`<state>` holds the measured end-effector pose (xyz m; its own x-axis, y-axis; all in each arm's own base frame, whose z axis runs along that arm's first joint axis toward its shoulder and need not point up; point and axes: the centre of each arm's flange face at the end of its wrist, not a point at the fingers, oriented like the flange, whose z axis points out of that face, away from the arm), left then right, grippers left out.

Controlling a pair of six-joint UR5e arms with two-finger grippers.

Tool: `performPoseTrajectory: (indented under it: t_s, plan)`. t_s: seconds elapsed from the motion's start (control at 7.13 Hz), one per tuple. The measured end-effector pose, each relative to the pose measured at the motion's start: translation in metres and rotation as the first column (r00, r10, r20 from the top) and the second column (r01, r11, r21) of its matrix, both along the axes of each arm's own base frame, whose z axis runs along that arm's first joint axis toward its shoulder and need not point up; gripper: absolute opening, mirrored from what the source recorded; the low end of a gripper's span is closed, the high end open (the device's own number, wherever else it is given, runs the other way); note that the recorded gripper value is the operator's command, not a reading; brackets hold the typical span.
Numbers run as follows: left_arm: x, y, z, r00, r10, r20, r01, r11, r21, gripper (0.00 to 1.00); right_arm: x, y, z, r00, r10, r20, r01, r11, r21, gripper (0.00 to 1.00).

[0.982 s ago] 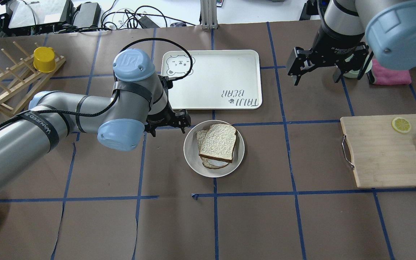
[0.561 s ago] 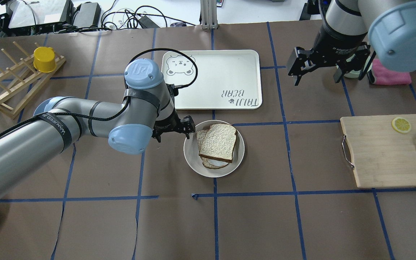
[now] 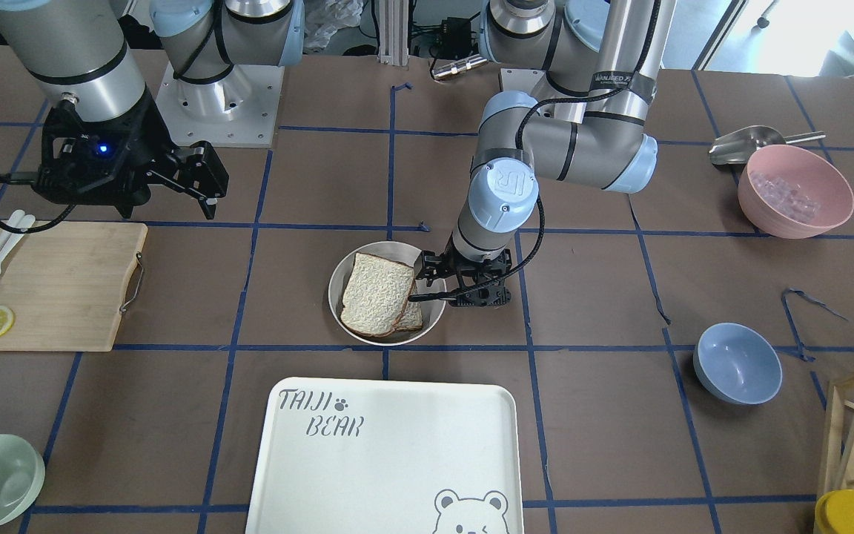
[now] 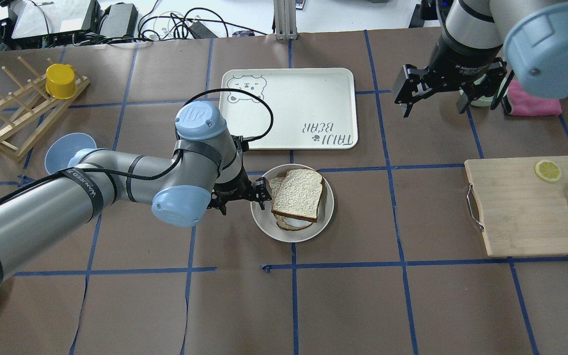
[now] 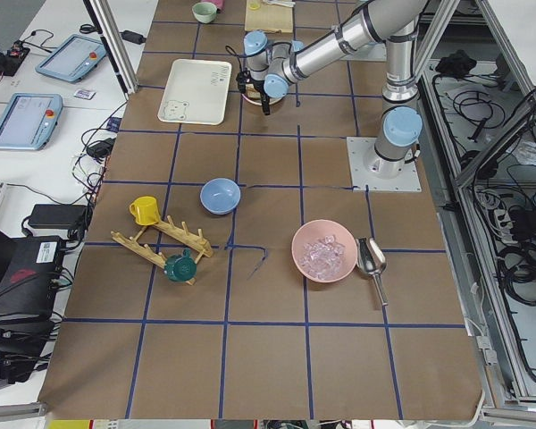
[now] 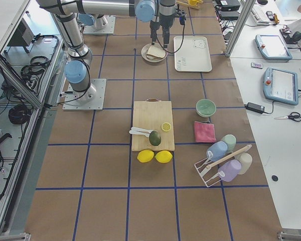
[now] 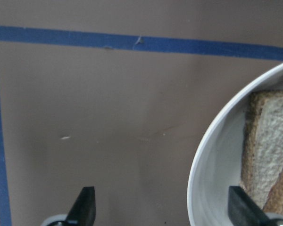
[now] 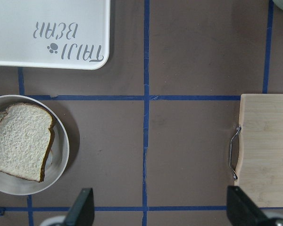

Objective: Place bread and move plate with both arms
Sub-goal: 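Lower the left gripper and grip the white plate's rim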

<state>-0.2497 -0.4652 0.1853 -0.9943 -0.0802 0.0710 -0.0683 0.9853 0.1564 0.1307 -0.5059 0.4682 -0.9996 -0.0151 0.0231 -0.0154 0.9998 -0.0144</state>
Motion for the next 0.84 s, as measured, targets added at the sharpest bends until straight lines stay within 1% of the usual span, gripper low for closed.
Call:
performPoseTrajectory:
  t_s: [0.28, 0.42, 0.84]
  plan:
    - [-0.0045, 0.0046, -0.0036, 1.000, -0.008, -0.002, 0.008, 1.000, 0.009, 0.13, -0.0002, -0.0009, -0.0007, 1.000, -0.001, 0.000, 0.001, 1.000, -0.001, 1.00]
    - [-0.0058, 0.0049, -0.0042, 1.000, -0.008, -0.009, 0.008, 1.000, 0.011, 0.00, -0.0010, -0.0018, -0.0013, 1.000, -0.005, -0.002, 0.005, 1.000, -0.002, 1.00]
    - [-0.0107, 0.0057, -0.0032, 0.998, -0.003, -0.055, 0.004, 1.000, 0.018, 0.00, -0.0031, -0.0031, -0.0018, 1.000, -0.014, -0.014, 0.014, 1.000, -0.005, 1.00]
